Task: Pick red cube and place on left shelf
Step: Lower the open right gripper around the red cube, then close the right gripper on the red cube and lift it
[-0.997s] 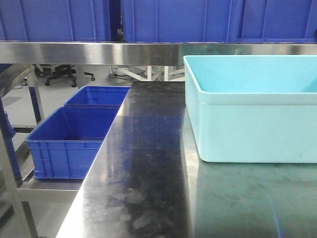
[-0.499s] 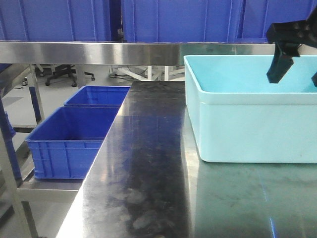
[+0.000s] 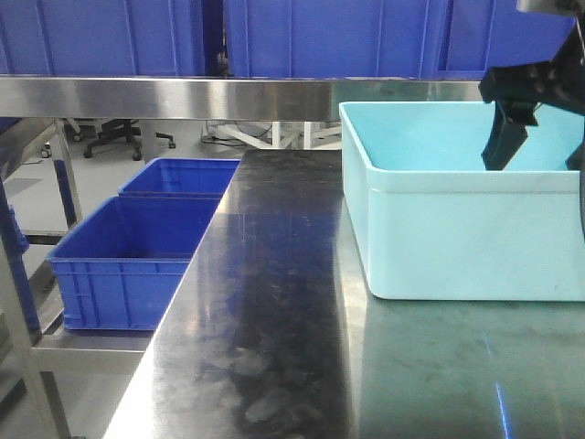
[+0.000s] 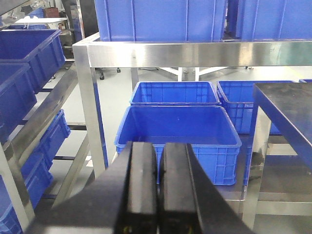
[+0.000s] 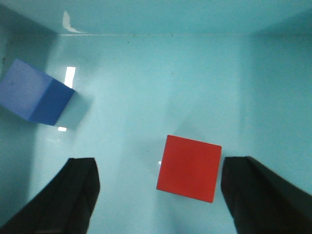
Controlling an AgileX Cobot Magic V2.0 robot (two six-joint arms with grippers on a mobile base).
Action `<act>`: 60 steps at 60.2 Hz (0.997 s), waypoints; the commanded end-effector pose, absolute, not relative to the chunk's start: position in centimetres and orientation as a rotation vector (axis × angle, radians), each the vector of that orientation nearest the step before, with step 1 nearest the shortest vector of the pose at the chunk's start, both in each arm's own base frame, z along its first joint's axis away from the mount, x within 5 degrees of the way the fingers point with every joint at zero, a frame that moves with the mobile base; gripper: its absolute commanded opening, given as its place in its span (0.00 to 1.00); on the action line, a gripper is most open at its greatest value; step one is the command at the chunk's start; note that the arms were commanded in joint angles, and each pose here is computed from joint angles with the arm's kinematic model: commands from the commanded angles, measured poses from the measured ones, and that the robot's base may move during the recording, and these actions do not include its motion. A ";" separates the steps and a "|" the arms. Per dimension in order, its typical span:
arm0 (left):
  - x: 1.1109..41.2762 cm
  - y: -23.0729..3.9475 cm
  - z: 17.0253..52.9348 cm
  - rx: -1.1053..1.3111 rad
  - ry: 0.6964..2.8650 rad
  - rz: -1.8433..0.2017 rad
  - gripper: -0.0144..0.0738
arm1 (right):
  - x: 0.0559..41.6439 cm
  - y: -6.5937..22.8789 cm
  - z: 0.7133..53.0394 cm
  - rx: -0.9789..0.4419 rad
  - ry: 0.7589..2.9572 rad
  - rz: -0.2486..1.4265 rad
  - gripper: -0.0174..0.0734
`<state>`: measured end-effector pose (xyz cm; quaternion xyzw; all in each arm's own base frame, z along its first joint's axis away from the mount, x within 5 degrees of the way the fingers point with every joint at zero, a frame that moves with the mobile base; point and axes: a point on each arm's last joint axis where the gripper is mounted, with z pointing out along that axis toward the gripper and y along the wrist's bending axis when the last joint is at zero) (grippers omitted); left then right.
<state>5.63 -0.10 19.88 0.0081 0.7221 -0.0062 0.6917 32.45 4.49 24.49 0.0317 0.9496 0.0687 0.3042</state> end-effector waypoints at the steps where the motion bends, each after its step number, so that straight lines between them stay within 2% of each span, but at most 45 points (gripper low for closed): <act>1: 5.6 -0.1 20.0 0.017 1.535 -0.019 0.28 | 33.1 4.4 26.7 0.079 2.396 0.191 0.88; 19: 5.6 -0.1 20.0 0.017 1.535 -0.019 0.28 | 33.4 3.2 26.5 0.125 2.391 0.172 0.88; 60: 5.6 -0.1 20.0 0.017 1.535 -0.019 0.28 | 34.6 3.3 23.5 0.131 2.470 0.161 0.88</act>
